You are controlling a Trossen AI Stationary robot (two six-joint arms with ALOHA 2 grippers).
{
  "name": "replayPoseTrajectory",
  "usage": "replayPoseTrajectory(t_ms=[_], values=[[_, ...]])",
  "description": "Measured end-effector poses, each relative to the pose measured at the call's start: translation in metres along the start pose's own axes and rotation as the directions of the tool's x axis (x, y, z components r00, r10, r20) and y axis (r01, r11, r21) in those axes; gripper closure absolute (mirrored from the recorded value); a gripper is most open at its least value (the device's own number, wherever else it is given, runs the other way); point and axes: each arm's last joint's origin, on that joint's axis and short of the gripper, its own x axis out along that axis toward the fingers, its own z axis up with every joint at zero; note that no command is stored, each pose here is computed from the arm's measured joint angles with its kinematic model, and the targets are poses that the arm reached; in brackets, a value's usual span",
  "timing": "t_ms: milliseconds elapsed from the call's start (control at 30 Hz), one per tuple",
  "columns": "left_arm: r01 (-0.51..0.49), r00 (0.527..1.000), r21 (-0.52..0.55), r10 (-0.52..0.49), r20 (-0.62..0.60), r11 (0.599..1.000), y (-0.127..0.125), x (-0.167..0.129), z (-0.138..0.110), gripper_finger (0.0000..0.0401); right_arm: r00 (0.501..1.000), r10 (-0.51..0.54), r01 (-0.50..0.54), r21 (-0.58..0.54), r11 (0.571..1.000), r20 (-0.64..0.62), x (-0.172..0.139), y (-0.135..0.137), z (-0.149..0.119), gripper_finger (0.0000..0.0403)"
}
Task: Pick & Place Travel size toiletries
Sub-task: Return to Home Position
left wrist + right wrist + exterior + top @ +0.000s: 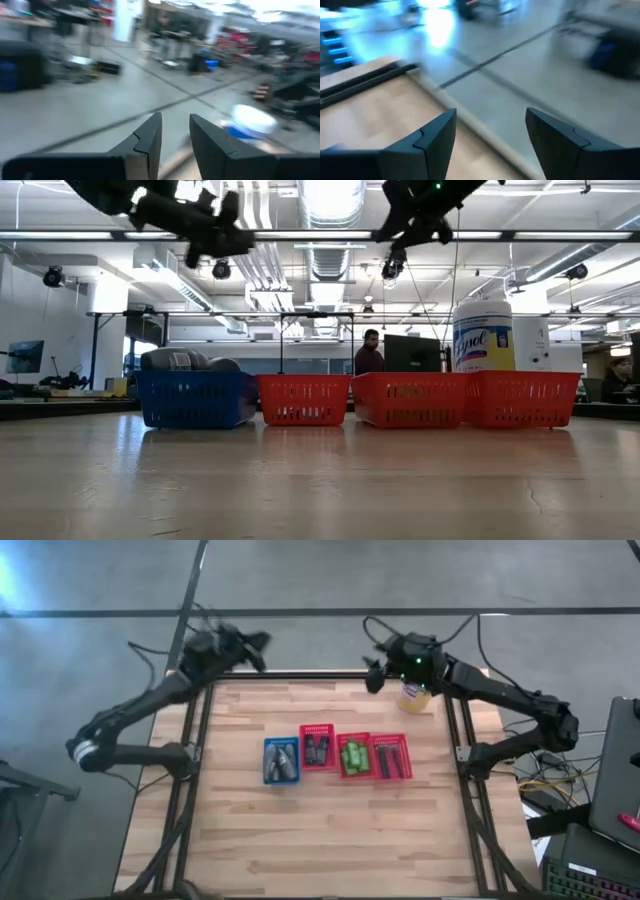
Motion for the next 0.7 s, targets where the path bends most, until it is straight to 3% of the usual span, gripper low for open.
replayPoseTrajectory(t_ms=[67,133,233,333,433,533,700], values=[[-0.072,0.997,0.054,0.071,0.009,0.996,0.021,-0.009,0.016,0.0299,0.992,-0.119,0.12,-0.025,0.992,0.036,-0.006,-0.005,0.005,0.0173],[-0.08,0.997,0.095,0.078,0.017,0.992,0.032,-0.015,0.027,0.03,0.978,-0.196,0.2,-0.061,0.978,0.071,-0.017,-0.006,0.009,0.0177],[-0.011,1.0,0.137,0.008,0.021,0.99,0.028,-0.022,0.038,0.03,0.976,-0.18,0.19,-0.074,0.979,0.124,-0.038,0.0,0.015,0.0182],[0.051,0.996,0.272,-0.067,0.051,0.961,0.012,-0.035,0.049,0.0301,0.974,-0.13,0.144,-0.063,0.988,0.186,-0.066,0.003,0.021,0.0186],[-0.024,0.984,0.381,-0.045,0.17,0.924,0.003,-0.048,0.062,0.0304,0.946,-0.182,0.208,-0.07,0.976,0.269,-0.101,-0.001,0.028,0.0187],[-0.131,0.96,0.359,0.028,0.278,0.924,0.005,-0.053,0.067,0.0304,0.896,-0.284,0.32,-0.053,0.946,0.342,-0.132,-0.011,0.029,0.0181],[-0.163,0.959,0.31,0.077,0.273,0.937,0.011,-0.052,0.062,0.0303,0.903,-0.276,0.293,-0.001,0.956,0.329,-0.141,-0.026,-0.01,0.0164]])
